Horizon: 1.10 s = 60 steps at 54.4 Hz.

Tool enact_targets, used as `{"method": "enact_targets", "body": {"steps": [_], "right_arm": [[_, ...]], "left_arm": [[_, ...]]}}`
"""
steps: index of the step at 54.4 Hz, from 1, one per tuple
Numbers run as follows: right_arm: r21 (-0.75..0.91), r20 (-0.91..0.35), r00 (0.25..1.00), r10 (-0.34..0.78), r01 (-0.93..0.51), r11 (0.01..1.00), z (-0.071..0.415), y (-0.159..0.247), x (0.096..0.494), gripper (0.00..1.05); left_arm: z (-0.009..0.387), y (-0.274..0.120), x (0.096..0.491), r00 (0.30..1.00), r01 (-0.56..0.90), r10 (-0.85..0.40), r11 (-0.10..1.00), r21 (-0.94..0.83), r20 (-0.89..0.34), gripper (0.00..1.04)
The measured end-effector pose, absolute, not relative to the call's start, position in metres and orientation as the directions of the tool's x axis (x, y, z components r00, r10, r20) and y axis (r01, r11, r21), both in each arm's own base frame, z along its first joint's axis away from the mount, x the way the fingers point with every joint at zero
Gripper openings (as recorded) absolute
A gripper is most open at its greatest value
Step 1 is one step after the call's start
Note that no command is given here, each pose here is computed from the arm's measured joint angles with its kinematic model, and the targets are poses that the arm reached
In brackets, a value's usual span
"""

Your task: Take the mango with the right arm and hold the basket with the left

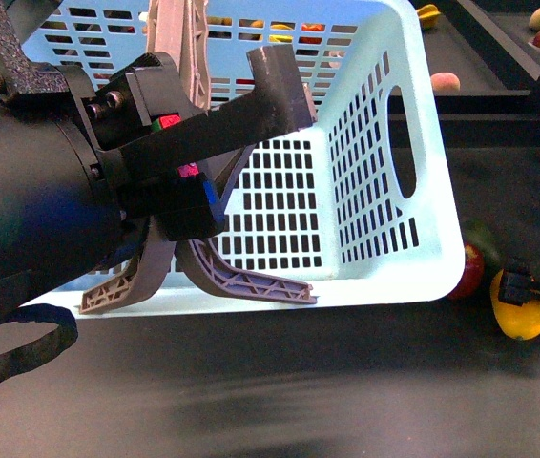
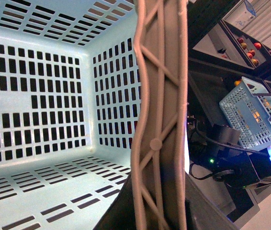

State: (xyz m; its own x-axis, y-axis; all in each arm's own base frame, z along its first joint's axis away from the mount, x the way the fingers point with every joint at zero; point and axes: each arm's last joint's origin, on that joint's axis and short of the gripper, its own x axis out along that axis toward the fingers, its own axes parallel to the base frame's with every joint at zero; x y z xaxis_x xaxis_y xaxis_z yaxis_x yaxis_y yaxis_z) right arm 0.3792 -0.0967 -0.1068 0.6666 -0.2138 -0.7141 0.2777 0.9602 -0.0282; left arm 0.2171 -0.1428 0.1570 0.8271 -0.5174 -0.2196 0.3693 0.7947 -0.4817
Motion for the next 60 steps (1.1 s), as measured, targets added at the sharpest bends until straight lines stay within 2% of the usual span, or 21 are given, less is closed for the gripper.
{"method": "enact_targets", "body": {"steps": [3,18,54,60], "right_arm": [[-0.083,-0.684,0.686,-0.249,0.266,0.960,-0.108,-0.094,0.381,0.97],[-0.023,-0.721,0.671,-0.171,0.223,0.975,-0.116,-0.087,0.377,0.97],[-0.102,-0.742,0.637,-0.211,0.203,0.974,-0.122,-0.082,0.368,0.96],[-0.101,-0.736,0.643,-0.213,0.207,0.973,-0.122,-0.083,0.368,0.75]], "left_arm": [[0.157,-0.143,0.217,0.827,0.369,-0.517,0.795,-0.482,-0.220,0.06],[0.157,-0.143,0.217,0.828,0.369,-0.517,0.795,-0.481,-0.220,0.06],[0.157,-0.143,0.217,0.827,0.370,-0.517,0.796,-0.480,-0.220,0.06],[0.157,-0.143,0.217,0.826,0.371,-0.519,0.794,-0.480,-0.220,0.06]]}}
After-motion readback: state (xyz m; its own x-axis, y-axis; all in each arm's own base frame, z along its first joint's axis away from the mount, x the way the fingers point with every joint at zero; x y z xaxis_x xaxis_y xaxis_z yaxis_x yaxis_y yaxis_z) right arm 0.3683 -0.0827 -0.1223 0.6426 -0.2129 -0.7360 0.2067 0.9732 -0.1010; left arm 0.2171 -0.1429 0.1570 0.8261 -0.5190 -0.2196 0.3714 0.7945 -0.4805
